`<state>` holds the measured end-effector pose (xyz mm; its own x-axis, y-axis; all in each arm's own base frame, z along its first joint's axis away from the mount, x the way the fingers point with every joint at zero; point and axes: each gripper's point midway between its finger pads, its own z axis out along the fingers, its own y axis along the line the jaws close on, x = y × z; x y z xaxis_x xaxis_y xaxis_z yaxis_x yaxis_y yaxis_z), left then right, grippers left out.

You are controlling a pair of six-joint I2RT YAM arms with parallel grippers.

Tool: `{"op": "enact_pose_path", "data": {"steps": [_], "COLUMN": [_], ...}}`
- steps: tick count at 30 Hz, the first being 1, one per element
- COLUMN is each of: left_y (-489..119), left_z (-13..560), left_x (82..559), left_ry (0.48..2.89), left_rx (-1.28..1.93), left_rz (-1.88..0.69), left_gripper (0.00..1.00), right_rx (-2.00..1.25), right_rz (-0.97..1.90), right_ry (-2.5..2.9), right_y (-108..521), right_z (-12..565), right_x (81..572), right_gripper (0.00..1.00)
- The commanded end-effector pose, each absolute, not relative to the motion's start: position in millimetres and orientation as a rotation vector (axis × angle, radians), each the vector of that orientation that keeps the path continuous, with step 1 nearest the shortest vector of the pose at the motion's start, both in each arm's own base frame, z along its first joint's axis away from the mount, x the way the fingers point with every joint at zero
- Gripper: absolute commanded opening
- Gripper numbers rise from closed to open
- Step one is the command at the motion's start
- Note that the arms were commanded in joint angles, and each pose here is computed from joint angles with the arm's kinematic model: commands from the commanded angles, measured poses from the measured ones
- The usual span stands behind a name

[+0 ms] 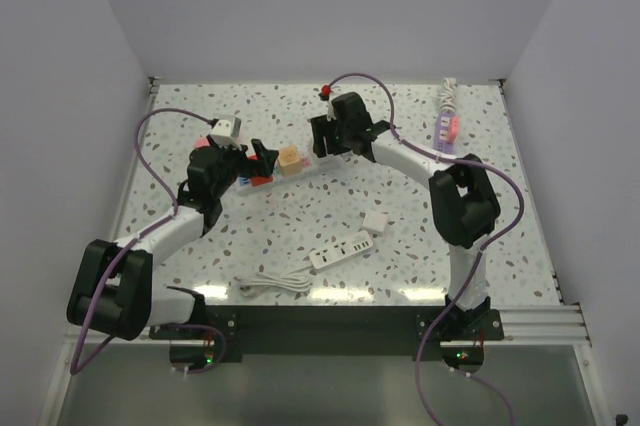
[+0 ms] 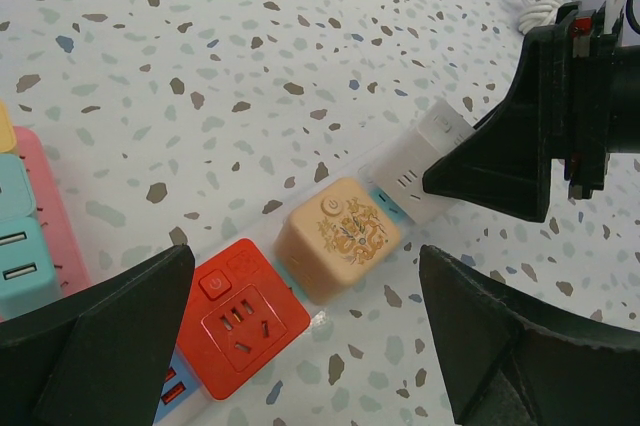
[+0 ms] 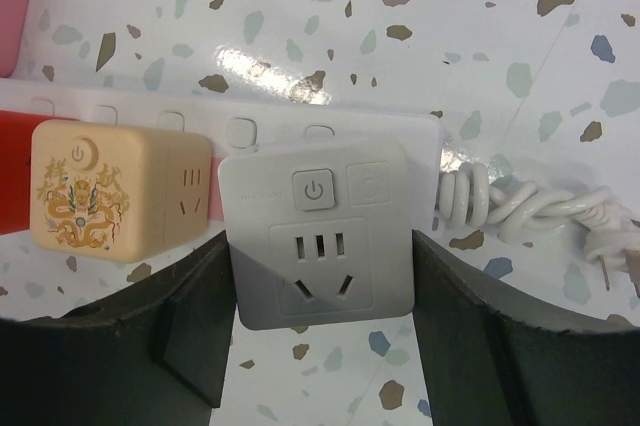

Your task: Insert the plug

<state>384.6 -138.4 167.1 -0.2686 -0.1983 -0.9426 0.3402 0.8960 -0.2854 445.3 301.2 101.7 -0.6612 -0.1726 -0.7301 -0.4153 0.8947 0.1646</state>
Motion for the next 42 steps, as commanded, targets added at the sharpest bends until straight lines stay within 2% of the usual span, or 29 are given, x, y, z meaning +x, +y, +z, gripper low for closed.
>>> {"op": "enact_pose_path", "data": {"steps": [1,19,31,42], "left_y": [-140,-143,-143,-143], "left_z": [191,193,193,193], "left_x": [391,389,389,389], "left_ry": [1.705,1.701,1.7,1.7], "left_rx": [0.137,0.149,0.15,0.152], "left_rz": [-0.513,-0.531,-0.53,-0.531], "left_gripper": [1.0,1.0,1.0,1.0], "right_rx": [-0.406,-0.438,-0.389,-0.392], "right_rz": [0.419,0.402,0.385,0.326], "right_ry": [2.271,2.267,2.21,2.246], "right_y": [305,311,308,301], "right_z": [110,117,139,127], "right_x": [446,429,437,438], "right_gripper": [0.0,0.0,0.0,0.0]}}
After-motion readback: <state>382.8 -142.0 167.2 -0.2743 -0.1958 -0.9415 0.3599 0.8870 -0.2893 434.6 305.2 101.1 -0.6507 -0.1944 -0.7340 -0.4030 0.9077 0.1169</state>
